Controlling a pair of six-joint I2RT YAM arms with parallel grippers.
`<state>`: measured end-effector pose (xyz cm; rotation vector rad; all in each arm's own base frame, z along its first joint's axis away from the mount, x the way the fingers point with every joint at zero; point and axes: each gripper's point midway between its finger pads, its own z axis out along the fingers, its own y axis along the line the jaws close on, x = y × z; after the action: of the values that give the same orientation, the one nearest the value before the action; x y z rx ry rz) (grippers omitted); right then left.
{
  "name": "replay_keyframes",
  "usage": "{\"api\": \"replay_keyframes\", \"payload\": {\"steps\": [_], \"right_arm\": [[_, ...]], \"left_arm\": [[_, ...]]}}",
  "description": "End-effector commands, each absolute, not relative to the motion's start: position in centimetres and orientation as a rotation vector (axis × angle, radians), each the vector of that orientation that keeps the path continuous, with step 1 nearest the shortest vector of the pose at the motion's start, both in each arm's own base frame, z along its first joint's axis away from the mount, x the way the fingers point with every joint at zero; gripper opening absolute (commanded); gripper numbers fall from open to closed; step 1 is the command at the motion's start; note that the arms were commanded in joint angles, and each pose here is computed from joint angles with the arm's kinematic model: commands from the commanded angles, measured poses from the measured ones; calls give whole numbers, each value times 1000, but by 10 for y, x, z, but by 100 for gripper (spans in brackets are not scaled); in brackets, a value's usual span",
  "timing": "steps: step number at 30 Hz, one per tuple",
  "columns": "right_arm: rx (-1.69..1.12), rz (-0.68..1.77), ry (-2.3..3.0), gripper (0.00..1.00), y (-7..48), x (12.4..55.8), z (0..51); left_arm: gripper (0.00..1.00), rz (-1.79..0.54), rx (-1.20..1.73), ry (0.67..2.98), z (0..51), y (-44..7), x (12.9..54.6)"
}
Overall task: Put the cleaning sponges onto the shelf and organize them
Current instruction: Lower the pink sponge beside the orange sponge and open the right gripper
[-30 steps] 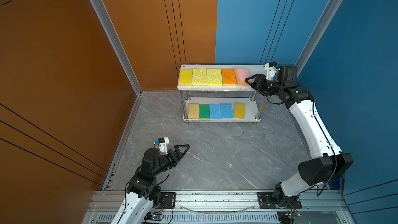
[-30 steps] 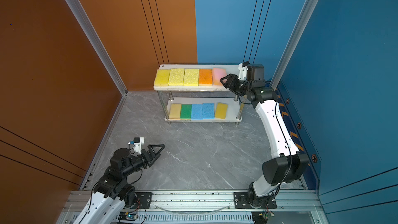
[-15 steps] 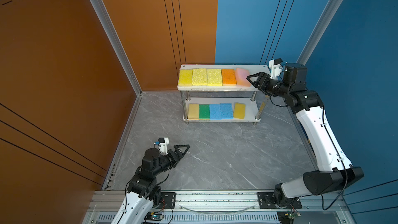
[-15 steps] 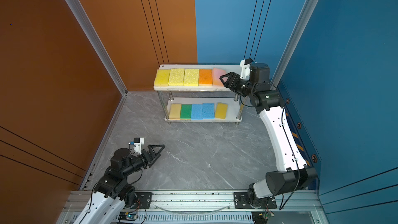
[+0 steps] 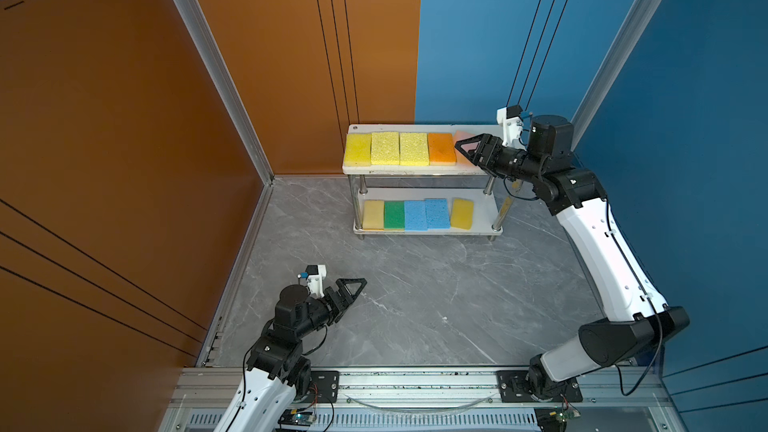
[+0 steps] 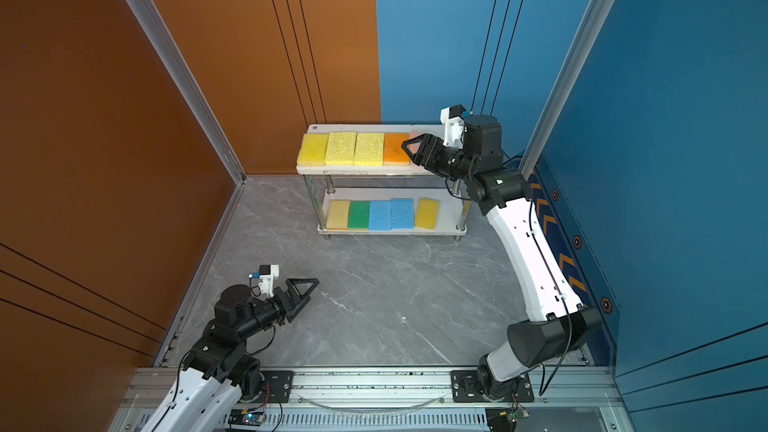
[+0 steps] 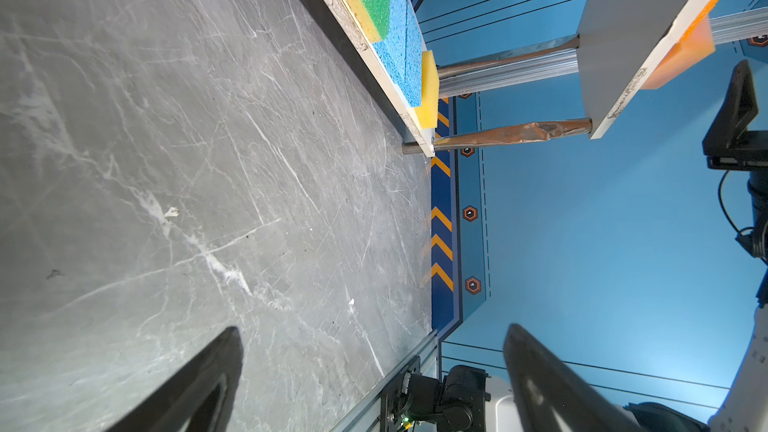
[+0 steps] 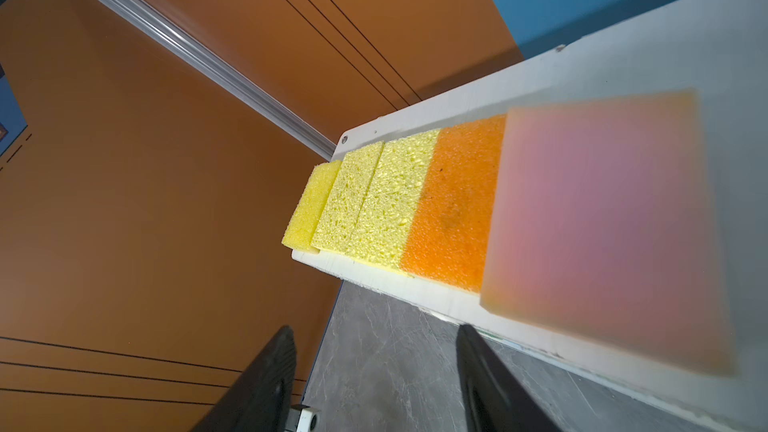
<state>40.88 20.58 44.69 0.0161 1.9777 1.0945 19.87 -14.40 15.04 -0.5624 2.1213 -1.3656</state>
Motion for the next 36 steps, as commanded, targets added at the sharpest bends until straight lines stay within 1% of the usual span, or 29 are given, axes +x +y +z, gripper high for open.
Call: {"api": "replay_keyframes", "payload": {"steps": [1, 5, 10, 19, 27, 36], "right_arm": [[-30, 1140, 1948, 63, 222, 417, 457], [-31, 1144, 1957, 63, 229, 425, 453], [-5, 1120, 1964, 63, 226, 430, 449], [-6, 1099, 1940, 64, 224, 425, 458], [32, 1060, 1972, 65, 215, 437, 444], [43, 1020, 1972, 66, 211, 437, 443]], "left_arm": [[98, -1380, -536, 2119, 152, -145, 197], [98, -1365, -555, 2142, 147, -142, 193], [98, -1371, -564, 2137, 147, -140, 193], [98, -1379, -571, 2130, 147, -138, 193], [98, -1381, -579, 2129, 146, -136, 190], [98, -1384, -587, 2127, 146, -135, 190]]}}
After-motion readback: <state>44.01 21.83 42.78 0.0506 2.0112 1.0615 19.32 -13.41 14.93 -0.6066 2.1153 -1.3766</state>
